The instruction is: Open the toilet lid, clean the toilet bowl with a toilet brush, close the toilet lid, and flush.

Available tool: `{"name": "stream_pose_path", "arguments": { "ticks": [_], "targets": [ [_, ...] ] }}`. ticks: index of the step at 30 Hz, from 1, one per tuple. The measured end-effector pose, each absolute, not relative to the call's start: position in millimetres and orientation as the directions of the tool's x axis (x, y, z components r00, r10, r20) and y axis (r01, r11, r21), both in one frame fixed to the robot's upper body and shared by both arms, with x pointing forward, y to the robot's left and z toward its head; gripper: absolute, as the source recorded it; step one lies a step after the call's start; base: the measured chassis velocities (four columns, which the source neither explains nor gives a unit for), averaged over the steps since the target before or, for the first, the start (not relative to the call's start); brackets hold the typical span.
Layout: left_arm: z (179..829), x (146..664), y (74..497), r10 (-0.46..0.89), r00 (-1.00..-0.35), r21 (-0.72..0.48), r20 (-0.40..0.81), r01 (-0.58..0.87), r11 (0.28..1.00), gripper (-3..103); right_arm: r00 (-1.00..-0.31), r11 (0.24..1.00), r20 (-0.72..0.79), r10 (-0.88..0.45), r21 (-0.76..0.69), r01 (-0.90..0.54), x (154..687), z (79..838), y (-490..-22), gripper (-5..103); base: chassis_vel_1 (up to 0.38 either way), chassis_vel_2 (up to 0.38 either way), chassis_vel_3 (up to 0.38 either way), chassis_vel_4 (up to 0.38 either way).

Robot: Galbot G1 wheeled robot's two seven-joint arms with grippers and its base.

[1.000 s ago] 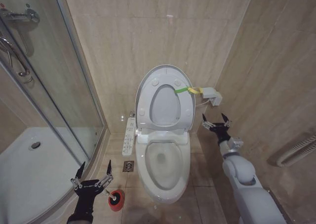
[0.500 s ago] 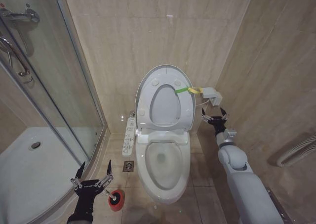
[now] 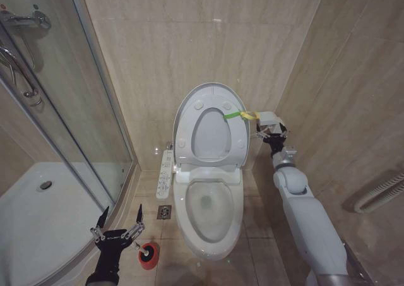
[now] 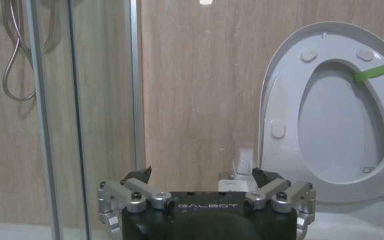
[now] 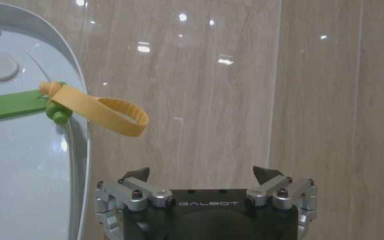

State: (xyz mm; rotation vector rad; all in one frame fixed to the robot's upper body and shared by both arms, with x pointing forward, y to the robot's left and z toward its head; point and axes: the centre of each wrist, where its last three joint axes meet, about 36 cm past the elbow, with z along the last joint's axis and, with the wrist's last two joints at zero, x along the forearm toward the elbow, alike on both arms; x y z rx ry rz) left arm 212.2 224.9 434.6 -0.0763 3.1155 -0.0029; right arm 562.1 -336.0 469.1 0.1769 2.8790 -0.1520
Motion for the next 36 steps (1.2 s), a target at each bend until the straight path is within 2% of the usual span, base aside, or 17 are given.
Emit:
{"name": "stream_pose_path", "arguments": {
  "ticks": [13,36],
  "targets": [
    [435,212,225,-0.049,-0.998,-0.003,-0.025,-0.049,0.999,98,-0.948,0.981,-0.291,0.129,-0.102,0.165,596,473,-354,100,0.000,0.000,0.000,0.000],
    [435,212,225,-0.049,-0.998,-0.003,-0.025,-0.049,0.999,98,-0.927,0.983,-0.347,0.141,-0.063,0.173,677,485,-338,100,0.000,0.000,0.000,0.000]
  ]
}}
